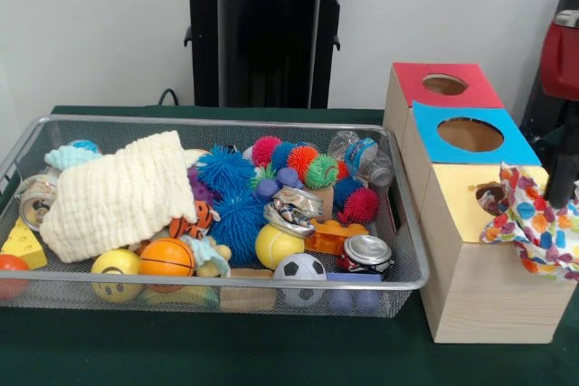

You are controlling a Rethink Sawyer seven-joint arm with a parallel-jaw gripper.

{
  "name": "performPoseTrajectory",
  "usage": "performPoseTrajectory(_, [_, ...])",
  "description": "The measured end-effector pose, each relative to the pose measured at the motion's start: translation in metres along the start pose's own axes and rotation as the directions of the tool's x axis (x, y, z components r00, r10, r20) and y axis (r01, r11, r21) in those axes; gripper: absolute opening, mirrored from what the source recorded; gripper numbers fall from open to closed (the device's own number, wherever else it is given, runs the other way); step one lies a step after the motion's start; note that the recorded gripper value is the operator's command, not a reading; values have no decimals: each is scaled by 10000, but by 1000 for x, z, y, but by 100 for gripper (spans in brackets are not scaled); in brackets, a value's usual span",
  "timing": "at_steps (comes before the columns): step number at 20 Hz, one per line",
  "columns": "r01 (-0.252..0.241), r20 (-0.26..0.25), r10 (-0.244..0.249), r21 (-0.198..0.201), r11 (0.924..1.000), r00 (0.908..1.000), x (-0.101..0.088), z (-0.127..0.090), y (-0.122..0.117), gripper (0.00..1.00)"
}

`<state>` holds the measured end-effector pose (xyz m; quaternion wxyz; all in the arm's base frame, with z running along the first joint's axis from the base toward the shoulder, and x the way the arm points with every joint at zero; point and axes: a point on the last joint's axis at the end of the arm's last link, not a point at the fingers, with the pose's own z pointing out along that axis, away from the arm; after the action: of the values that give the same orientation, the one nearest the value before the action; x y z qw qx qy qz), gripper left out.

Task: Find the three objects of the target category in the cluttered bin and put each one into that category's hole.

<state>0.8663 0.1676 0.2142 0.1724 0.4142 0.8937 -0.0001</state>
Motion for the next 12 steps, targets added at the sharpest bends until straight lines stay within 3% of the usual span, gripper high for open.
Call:
performPoseTrajectory(6, [-181,406,179,45,9998,9990,-30,11,-18,100])
performPoseTrajectory(12, [-275,737,276,-27,9996,9969,-49,18,-29,100])
